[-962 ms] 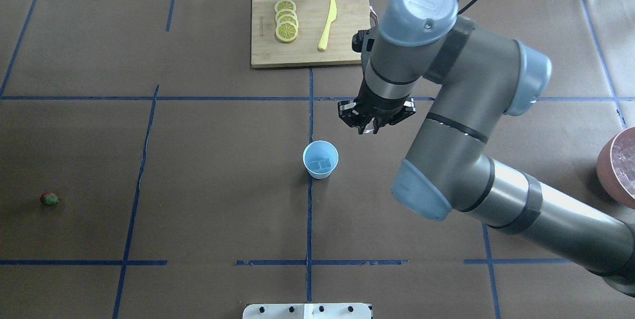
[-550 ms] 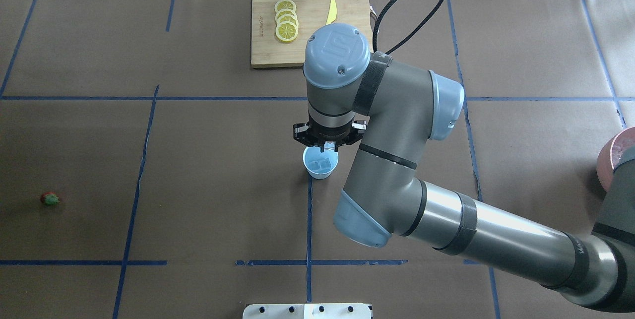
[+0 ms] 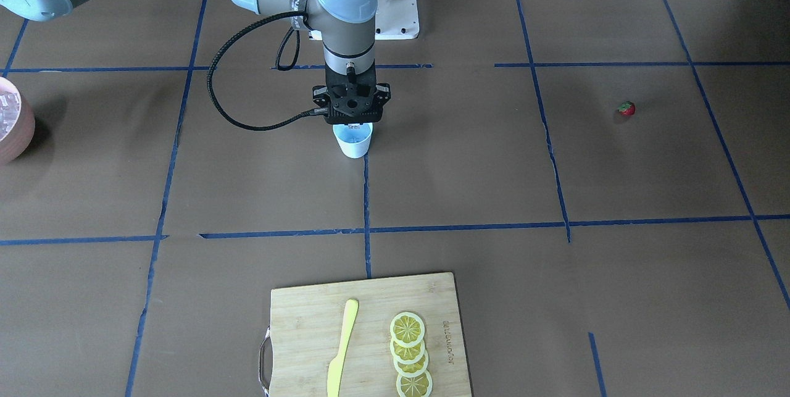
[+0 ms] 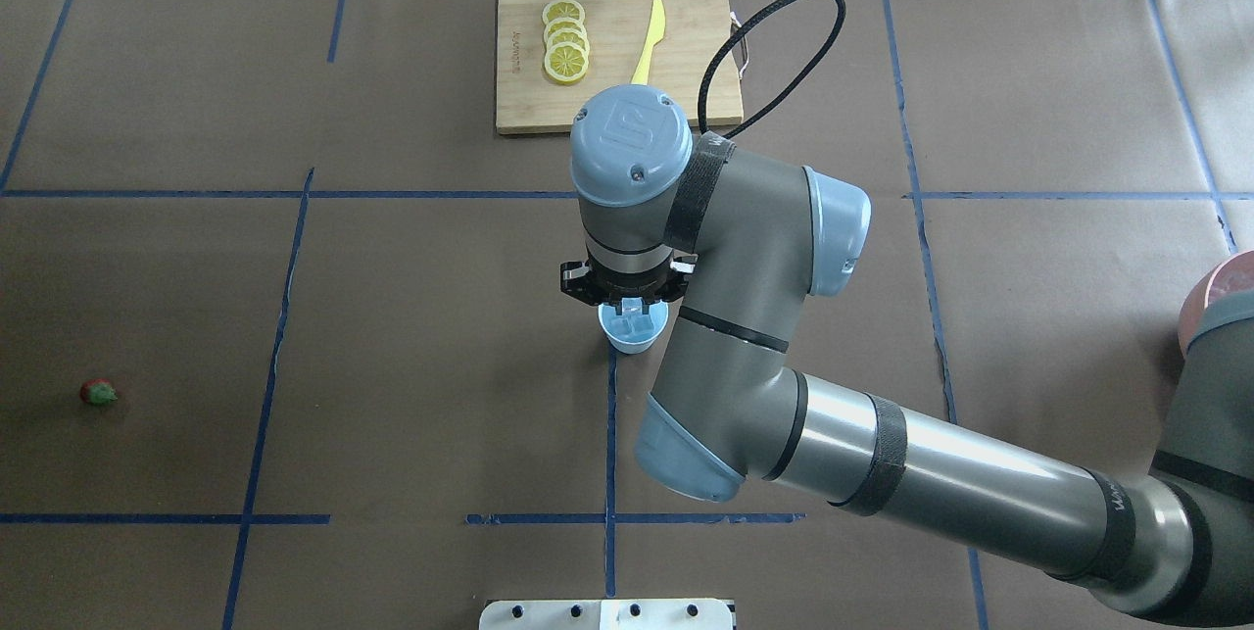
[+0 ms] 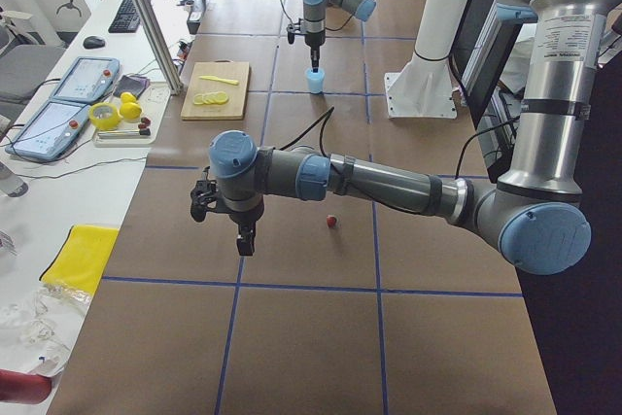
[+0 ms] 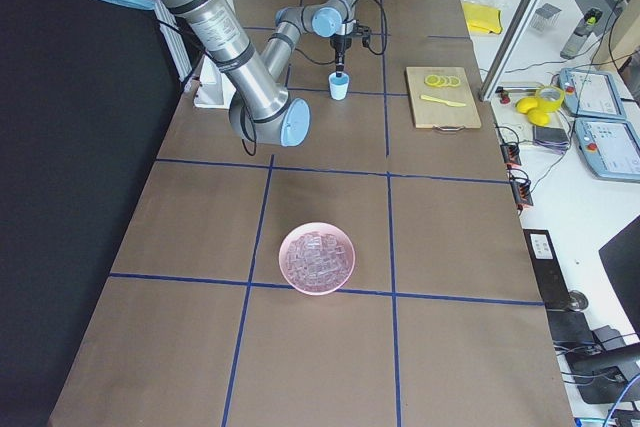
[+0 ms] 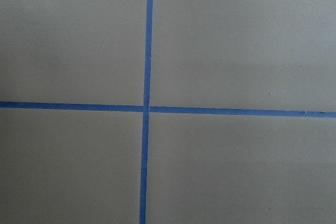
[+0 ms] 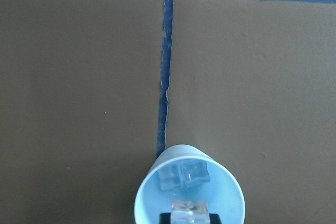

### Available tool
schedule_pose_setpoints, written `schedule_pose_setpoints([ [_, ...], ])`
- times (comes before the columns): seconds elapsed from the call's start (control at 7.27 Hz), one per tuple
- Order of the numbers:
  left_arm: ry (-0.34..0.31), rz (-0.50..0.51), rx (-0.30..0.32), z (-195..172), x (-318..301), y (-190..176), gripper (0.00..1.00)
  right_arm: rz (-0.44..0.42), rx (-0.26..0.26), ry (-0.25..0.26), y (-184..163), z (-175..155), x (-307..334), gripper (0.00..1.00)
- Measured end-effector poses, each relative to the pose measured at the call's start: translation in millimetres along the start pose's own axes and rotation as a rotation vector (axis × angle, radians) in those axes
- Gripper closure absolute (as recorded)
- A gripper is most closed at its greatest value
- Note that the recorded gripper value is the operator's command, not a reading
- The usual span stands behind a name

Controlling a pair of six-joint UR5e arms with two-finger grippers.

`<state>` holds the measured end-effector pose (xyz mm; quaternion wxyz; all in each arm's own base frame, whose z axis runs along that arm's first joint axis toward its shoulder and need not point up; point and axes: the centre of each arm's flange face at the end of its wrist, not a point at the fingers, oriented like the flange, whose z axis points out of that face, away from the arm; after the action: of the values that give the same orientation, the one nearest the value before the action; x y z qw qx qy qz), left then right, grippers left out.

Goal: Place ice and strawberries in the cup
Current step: 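Open the right gripper to drop the ice cube into the cup, then withdraw the right gripper away from the cup while the left gripper reaches toward the strawberry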

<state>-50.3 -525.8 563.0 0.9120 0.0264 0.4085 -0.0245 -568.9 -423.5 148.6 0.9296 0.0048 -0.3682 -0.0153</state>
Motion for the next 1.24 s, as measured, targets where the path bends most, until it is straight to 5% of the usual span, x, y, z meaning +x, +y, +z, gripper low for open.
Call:
schedule_pose_setpoints([
  [0.55,-0.005,0.03,0.003,1,8,-1,0.0,0.009,0.023,-0.025,-7,-27,10,0.0],
  [0.96,0.009,0.129,0.012,26,55,3,0.0,0.029,0.072,-0.035,-40,-81,93,0.0],
  [1.24,0.009,0.087,0.05,53,84,41,0.02,0.025,0.075,-0.056,-71,-112,173,0.0],
])
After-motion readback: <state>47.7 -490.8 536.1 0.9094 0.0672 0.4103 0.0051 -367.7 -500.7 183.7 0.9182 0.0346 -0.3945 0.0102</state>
